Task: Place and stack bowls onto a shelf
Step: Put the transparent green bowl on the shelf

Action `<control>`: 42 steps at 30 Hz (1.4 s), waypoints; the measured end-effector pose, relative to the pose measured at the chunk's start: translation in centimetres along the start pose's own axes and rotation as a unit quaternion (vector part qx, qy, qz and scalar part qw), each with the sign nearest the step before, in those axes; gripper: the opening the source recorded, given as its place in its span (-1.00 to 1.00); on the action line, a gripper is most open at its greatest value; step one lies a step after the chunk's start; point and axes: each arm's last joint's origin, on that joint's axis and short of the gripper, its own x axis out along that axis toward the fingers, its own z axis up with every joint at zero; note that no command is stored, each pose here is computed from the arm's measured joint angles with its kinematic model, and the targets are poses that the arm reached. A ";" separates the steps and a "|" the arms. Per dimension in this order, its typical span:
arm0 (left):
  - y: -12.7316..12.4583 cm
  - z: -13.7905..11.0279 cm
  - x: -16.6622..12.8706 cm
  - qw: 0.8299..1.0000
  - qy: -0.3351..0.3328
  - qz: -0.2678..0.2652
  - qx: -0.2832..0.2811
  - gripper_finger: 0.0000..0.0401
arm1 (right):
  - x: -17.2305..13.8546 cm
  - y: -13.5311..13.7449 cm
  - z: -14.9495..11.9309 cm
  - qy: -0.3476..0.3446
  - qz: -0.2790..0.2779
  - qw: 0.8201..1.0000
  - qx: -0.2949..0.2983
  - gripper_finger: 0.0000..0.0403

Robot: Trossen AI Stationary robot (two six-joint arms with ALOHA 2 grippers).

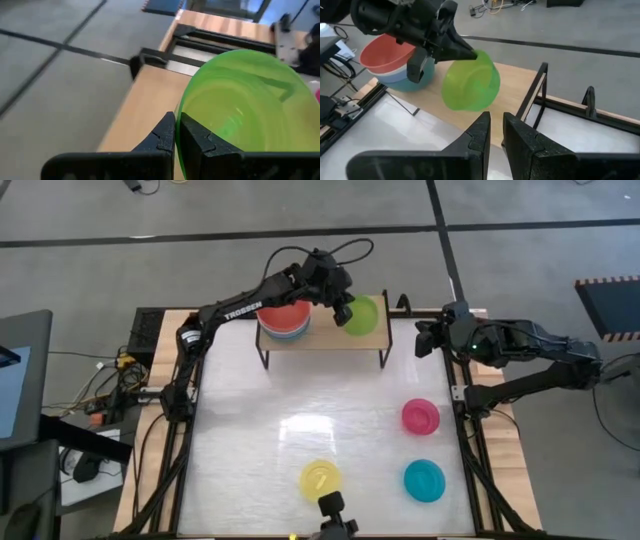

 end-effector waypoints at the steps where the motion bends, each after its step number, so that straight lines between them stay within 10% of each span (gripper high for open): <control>1: 0.0 0.0 0.0 1.000 0.002 0.006 0.009 -1.00 | 0.0 0.0 0.0 0.000 -0.001 1.000 0.001 -0.61; 29: 0.5 -0.5 -0.1 0.994 0.033 0.037 0.101 -0.98 | 0.9 0.6 -0.2 0.006 -0.016 1.000 0.001 -0.61; 42: 0.5 -0.5 -0.2 0.991 0.042 0.071 0.102 -0.46 | 1.2 0.8 -0.3 0.010 -0.018 1.000 -0.001 -0.61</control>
